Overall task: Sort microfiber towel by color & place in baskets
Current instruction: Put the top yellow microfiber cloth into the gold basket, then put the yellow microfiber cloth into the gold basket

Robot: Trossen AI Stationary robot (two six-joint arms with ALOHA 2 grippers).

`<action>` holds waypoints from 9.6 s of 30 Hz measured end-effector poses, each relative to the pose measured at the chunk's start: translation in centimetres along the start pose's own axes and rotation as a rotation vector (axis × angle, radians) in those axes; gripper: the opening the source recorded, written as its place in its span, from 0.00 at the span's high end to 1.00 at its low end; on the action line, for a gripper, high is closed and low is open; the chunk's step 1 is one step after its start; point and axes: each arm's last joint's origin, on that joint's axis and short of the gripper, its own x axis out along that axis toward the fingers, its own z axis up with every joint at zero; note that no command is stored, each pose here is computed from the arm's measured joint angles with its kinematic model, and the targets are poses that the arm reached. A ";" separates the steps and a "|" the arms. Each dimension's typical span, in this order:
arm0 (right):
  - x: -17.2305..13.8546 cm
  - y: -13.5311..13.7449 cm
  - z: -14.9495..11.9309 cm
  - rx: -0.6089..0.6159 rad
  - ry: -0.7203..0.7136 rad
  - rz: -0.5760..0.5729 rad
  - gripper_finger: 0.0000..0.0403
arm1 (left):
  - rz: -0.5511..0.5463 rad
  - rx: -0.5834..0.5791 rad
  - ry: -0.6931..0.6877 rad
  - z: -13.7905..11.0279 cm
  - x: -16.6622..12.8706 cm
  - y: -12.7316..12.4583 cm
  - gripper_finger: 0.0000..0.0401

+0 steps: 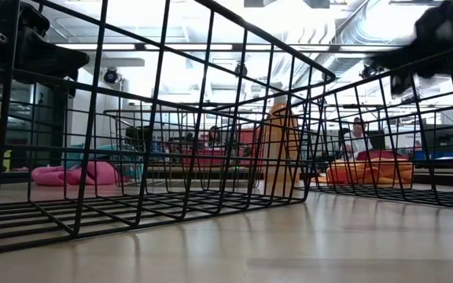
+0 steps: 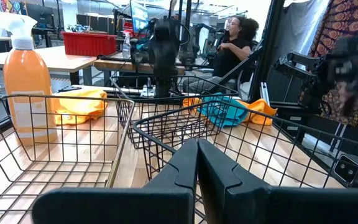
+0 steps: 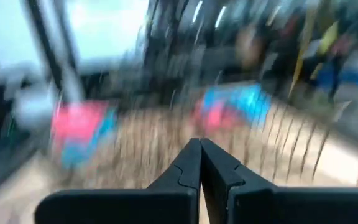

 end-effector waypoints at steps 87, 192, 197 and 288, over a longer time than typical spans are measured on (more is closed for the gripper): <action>6.8 -23.0 1.1 0.624 1.175 -1.269 0.99 | 0.000 0.000 0.000 0.0 0.0 0.0 1.00; 28.8 -6.0 5.3 0.324 0.733 -0.400 0.92 | 0.001 0.000 0.000 0.0 0.0 0.0 1.00; 28.8 -5.7 5.1 0.329 0.756 -0.363 0.66 | 0.000 0.000 0.000 0.0 0.0 0.0 1.00; 9.2 27.0 20.0 0.500 1.160 -0.317 1.00 | 0.000 0.000 0.000 0.0 0.0 0.0 1.00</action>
